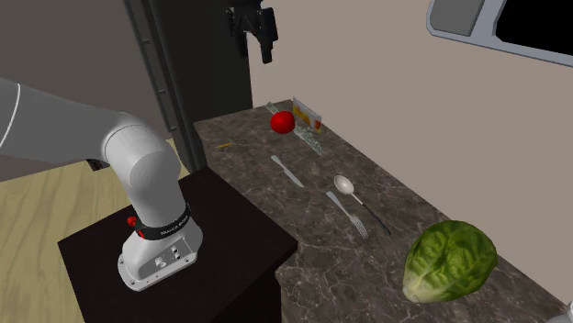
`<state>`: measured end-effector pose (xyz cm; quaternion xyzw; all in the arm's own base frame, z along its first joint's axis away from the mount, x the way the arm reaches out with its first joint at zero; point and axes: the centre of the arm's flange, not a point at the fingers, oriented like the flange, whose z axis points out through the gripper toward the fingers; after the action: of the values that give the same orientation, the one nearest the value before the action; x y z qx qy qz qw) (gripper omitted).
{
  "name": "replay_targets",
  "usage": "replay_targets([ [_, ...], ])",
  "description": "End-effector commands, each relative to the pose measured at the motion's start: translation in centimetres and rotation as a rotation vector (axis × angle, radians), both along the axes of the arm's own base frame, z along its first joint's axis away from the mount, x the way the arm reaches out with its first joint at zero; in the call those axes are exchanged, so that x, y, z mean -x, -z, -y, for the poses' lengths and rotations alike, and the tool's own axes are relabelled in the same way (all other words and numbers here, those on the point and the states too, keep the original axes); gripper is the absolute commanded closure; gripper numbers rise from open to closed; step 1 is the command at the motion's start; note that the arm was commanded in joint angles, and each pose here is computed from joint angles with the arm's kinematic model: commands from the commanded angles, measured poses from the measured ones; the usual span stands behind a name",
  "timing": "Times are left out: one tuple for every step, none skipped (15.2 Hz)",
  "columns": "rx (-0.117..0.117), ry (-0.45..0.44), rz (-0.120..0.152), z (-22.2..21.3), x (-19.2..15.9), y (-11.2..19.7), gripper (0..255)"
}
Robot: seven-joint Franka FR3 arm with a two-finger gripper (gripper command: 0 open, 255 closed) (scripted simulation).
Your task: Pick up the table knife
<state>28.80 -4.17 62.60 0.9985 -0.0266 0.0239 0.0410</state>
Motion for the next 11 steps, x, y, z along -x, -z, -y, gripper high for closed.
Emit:
replay_targets([
  [0.000,0.000,0.000,0.0,0.0,0.0,0],
  [-0.002,-0.036,-0.003,0.3,-0.6,1.1,0],
  [-0.003,-0.073,-0.005,0.5,-1.2,2.3,0],
  [-0.005,-0.109,-0.008,0.7,-1.8,3.5,0],
  [-0.006,-0.145,-0.011,0.9,-2.4,4.6,0],
  [-0.008,-0.181,-0.014,1.1,-3.1,5.8,0],
  [-0.010,-0.218,-0.016,1.2,-3.7,6.9,0],
  [-0.011,-0.254,-0.019,1.3,-4.3,8.1,0],
  [-0.013,-0.290,-0.022,1.4,-4.9,9.3,0],
  [-0.014,-0.327,-0.025,1.5,-5.6,10.4,0],
  [-0.016,-0.363,-0.027,1.5,-6.2,11.6,0],
])
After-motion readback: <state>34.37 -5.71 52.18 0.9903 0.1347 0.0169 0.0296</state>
